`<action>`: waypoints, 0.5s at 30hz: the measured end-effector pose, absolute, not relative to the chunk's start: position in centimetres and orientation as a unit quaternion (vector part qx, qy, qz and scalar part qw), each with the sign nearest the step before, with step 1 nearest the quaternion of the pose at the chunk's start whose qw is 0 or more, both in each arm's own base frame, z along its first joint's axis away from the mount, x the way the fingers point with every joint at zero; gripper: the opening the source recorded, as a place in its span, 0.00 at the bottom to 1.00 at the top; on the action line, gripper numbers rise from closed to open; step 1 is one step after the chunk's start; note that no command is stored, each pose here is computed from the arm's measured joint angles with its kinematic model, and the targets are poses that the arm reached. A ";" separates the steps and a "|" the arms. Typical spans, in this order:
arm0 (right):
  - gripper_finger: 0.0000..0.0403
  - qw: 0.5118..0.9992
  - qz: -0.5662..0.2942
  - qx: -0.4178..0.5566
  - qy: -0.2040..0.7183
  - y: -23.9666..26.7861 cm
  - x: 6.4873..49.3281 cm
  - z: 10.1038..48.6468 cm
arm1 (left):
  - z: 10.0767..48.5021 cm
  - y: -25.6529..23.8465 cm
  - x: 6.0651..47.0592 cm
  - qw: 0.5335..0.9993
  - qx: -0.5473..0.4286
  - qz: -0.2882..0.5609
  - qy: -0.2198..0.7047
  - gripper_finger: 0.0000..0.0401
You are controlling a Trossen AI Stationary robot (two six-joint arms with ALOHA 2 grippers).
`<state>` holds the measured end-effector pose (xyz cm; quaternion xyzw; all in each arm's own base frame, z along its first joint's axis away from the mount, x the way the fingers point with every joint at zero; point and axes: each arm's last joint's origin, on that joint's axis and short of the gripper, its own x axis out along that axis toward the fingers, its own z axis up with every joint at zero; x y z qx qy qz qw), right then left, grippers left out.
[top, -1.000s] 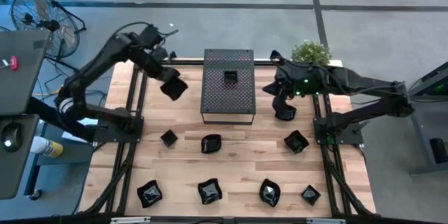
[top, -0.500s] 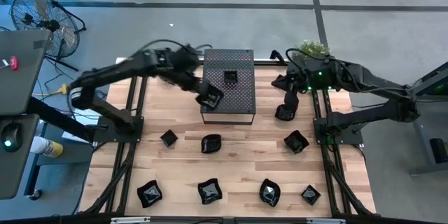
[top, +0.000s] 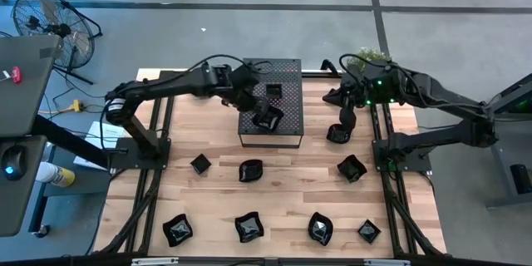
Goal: Pick & Place Mini shaped plates
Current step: Put the distorted square plate on the shelf
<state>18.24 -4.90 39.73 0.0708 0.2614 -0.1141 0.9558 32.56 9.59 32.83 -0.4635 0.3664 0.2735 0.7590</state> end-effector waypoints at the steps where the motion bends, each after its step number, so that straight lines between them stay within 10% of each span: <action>1: 0.01 0.956 -0.114 0.071 0.262 -4.9 18.2 39.7 | 32.9 9.6 32.6 0.761 -0.462 0.276 0.363 0.00; 15: 0.01 0.956 -0.112 0.063 0.262 -4.9 18.2 39.7 | 33.1 9.9 32.7 0.766 -0.466 0.276 0.347 0.00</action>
